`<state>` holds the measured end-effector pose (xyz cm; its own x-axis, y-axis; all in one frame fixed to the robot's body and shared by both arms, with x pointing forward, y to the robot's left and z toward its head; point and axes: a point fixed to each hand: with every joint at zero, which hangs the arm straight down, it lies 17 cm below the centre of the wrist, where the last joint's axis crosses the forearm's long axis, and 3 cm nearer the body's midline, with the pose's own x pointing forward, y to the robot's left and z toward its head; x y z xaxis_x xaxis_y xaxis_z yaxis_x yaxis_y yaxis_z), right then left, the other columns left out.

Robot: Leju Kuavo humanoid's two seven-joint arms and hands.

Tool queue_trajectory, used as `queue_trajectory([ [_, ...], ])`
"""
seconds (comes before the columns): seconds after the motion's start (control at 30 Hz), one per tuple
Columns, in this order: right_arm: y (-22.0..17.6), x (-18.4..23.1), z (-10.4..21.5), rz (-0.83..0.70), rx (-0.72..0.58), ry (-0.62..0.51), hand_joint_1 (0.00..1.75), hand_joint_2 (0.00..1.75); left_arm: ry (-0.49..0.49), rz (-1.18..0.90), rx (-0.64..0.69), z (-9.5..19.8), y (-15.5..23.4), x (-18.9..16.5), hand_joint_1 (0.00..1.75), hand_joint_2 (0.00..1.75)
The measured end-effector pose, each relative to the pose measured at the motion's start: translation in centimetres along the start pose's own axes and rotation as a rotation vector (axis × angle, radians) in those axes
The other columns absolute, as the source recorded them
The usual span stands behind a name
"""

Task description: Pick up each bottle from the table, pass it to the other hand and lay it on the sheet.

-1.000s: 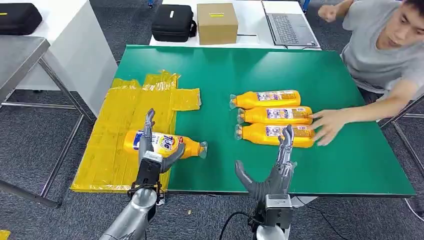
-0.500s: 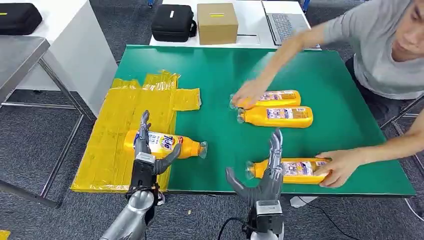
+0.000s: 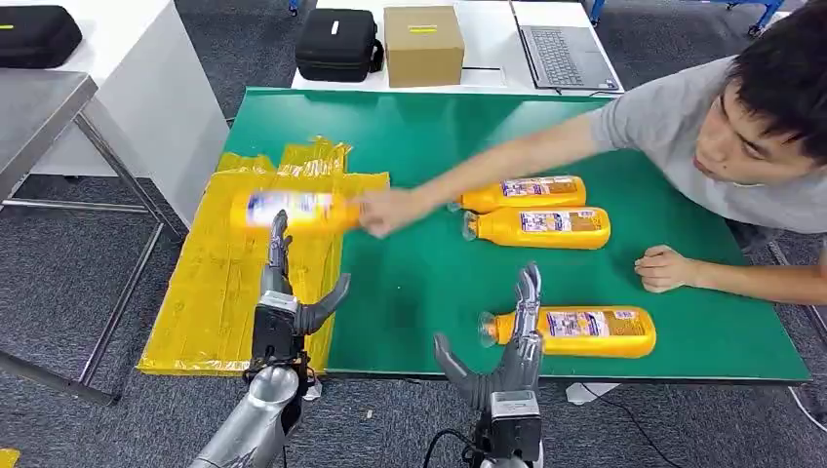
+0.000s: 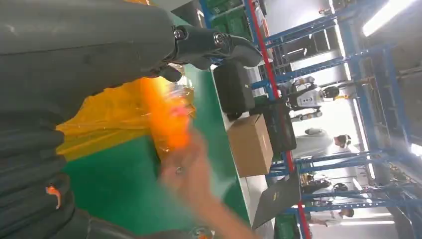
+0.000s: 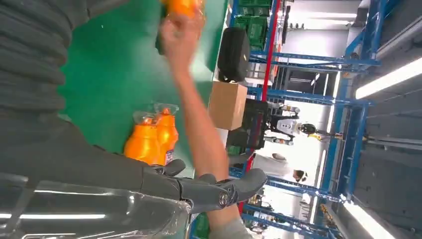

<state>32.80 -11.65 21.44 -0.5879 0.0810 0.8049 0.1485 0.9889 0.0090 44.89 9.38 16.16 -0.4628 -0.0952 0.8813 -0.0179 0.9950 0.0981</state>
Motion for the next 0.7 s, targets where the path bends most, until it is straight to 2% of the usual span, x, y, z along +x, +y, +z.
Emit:
queue_trajectory([
  [0.43, 1.6, 0.0, -0.2, 0.027, 0.055, -0.035, 0.00, 1.75, 0.005, -0.017, 0.049, 1.3, 2.5, -0.3, 0.00, 1.75],
  [0.7, 0.7, -0.2, -0.4, 0.120, 0.039, -0.061, 0.00, 1.75, 0.006, -0.019, 0.065, 2.1, 3.7, -0.4, 0.00, 1.75],
])
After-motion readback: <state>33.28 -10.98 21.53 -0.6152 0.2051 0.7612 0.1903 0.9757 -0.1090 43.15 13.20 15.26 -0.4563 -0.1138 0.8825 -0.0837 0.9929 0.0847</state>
